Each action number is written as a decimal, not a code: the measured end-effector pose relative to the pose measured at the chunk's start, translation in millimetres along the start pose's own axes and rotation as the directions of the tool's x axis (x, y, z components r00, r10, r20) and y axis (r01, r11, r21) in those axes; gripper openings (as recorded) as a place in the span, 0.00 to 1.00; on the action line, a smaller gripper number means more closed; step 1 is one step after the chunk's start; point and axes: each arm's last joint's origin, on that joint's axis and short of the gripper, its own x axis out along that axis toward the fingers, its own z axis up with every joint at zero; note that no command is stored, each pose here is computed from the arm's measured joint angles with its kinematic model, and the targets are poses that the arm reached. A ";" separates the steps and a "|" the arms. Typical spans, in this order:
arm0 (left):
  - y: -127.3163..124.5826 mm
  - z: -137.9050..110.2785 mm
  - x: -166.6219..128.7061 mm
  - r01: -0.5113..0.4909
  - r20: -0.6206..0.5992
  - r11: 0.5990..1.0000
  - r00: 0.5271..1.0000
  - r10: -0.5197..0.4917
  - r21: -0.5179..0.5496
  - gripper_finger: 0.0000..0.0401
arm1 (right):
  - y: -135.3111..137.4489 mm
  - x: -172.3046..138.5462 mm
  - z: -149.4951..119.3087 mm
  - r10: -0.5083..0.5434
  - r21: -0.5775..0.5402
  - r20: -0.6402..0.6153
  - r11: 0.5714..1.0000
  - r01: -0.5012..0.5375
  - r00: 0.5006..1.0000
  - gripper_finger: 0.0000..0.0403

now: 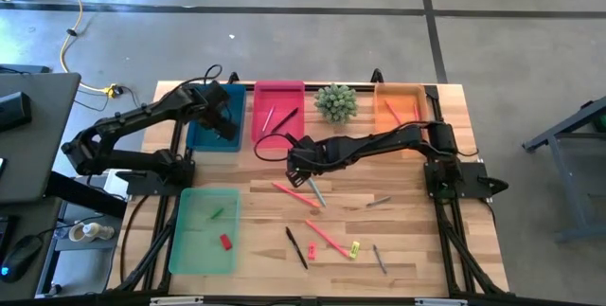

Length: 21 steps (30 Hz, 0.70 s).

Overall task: Sort crayons/erasers/pens/pencils in bins
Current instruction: Put the gray pen into the pink bin

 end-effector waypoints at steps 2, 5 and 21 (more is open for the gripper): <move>-1.7 6.6 -8.3 0.029 0.028 1.000 0.999 -0.029 0.007 0.41 | -0.2 4.9 -2.0 -0.014 0.001 -0.015 1.000 0.014 1.000 0.42; -4.0 16.8 -23.9 0.069 0.070 0.998 0.995 -0.070 0.007 0.40 | 1.0 12.7 -4.7 -0.011 0.017 -0.042 1.000 0.012 0.999 0.42; -10.9 43.4 -86.2 0.254 0.189 0.964 0.946 -0.264 0.073 0.38 | 2.8 29.6 -11.9 0.005 0.082 -0.129 0.997 0.006 0.992 0.42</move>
